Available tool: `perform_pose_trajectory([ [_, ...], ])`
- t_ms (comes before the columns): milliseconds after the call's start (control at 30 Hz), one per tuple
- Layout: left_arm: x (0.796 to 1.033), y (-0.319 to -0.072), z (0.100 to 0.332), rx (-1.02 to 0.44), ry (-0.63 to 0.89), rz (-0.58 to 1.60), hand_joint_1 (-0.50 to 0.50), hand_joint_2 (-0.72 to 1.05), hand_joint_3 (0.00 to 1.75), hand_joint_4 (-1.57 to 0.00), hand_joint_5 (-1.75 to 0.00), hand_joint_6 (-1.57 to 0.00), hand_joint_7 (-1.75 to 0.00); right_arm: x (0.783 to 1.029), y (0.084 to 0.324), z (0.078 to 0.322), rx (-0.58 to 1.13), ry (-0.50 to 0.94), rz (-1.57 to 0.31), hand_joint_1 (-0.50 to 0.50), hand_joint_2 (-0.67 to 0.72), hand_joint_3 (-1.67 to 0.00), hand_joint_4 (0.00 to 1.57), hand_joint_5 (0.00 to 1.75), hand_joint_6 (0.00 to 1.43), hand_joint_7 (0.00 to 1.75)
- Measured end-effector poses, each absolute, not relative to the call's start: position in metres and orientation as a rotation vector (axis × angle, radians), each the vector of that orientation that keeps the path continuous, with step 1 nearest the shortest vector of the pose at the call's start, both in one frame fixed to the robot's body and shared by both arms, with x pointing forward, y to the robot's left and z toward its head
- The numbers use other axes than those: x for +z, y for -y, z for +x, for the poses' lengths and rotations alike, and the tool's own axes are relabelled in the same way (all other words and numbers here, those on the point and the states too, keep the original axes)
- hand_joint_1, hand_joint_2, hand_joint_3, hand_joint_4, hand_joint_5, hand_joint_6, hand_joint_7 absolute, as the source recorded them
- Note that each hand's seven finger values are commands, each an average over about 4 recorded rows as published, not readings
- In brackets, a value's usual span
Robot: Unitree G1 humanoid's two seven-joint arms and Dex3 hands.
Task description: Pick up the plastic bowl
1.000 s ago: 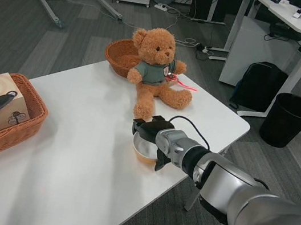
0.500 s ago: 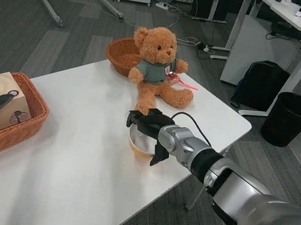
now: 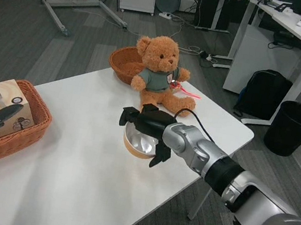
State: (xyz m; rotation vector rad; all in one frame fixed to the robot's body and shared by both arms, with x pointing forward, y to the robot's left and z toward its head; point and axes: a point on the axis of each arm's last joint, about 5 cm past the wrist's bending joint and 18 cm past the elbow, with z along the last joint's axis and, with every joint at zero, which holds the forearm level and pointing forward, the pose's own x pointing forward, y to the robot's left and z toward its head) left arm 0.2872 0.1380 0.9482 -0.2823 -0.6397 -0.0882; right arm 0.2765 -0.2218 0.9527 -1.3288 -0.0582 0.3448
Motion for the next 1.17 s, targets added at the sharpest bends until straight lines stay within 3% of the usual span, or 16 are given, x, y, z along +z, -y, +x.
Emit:
perform_pose_trajectory([
  [467,0.94,-0.12,0.286,-0.189,0.578,-0.277,-0.5,0.34,0.0,0.0,0.0,0.0,0.0,0.971,0.211,0.272,0.404,0.15,-1.327,-0.46,-0.6,-1.59,0.74,1.65,1.08,1.68],
  [1167,0.942,-0.105,0.287,-0.282,0.565,-0.279,-0.5,0.34,0.0,0.0,0.0,0.0,0.0,0.969,0.209,0.272,0.434,0.138,-1.327,-0.46,-0.6,-1.59,0.73,1.65,1.08,1.68],
])
